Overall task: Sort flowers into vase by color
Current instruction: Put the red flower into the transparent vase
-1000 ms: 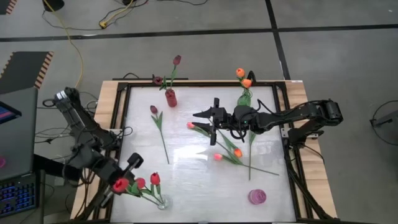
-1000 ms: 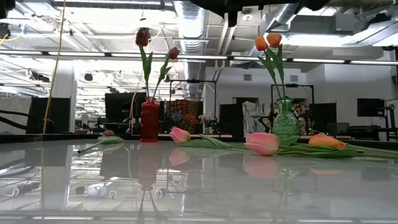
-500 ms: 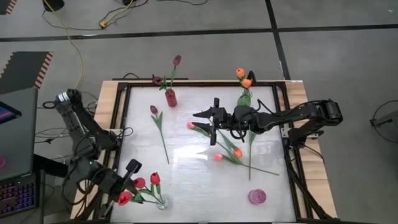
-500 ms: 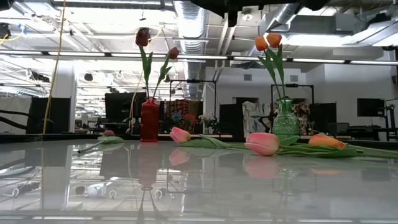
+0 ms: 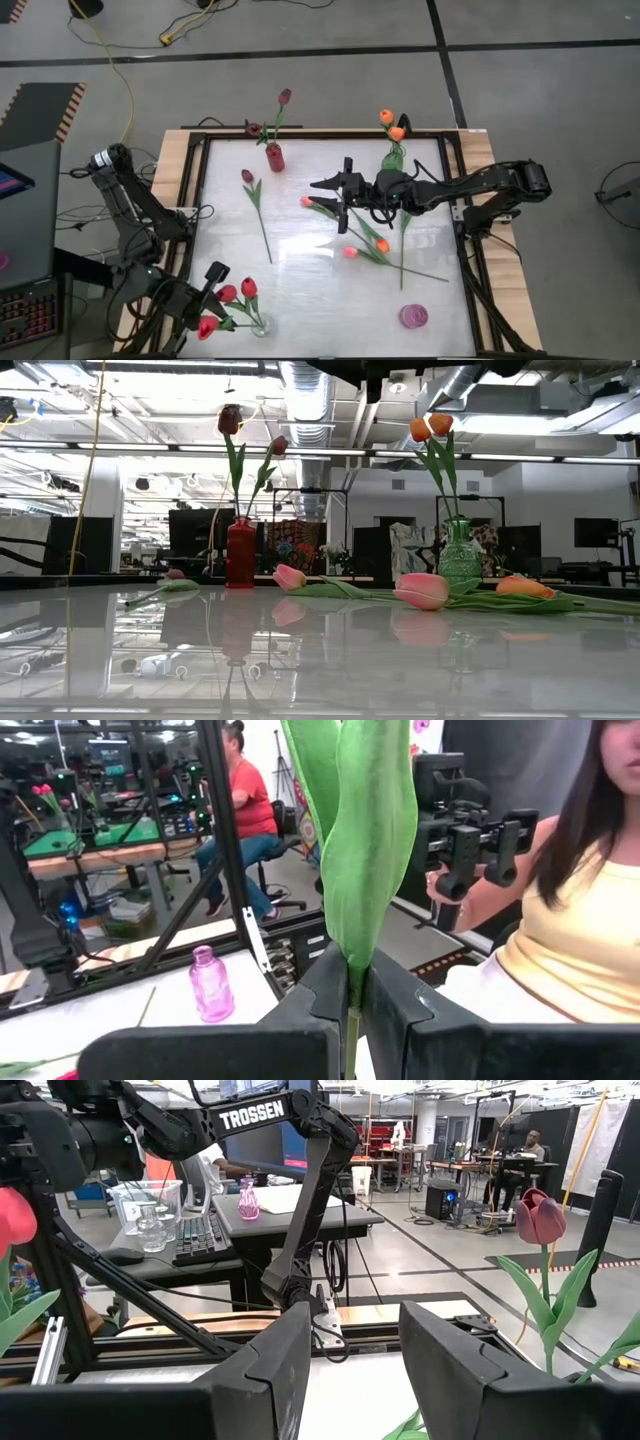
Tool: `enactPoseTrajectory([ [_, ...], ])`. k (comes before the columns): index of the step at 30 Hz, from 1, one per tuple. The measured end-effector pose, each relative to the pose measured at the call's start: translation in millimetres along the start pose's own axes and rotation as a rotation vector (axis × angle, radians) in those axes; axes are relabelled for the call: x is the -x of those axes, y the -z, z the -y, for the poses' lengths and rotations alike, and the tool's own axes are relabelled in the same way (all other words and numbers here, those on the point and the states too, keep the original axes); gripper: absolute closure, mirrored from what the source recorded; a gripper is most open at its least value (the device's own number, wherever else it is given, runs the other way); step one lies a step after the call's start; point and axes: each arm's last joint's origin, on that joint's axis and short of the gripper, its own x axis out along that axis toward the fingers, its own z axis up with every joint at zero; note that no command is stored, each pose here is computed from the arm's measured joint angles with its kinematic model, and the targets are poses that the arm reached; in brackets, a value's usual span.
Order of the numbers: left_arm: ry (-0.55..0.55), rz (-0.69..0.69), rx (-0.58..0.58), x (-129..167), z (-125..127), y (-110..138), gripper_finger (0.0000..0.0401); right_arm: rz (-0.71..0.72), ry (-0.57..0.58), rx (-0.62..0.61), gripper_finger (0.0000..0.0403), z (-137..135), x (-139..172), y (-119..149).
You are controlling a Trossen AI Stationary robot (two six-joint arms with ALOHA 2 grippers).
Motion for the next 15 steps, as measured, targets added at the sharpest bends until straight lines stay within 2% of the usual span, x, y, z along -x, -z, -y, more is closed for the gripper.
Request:
enactPoseTrajectory([
  [15, 0.002, -0.046, -0.018, 0.1, 0.1, 5.1, 0.0396, 0.000, 0.000, 0.000, 0.0223, 0.0, 0.0, 0.0],
])
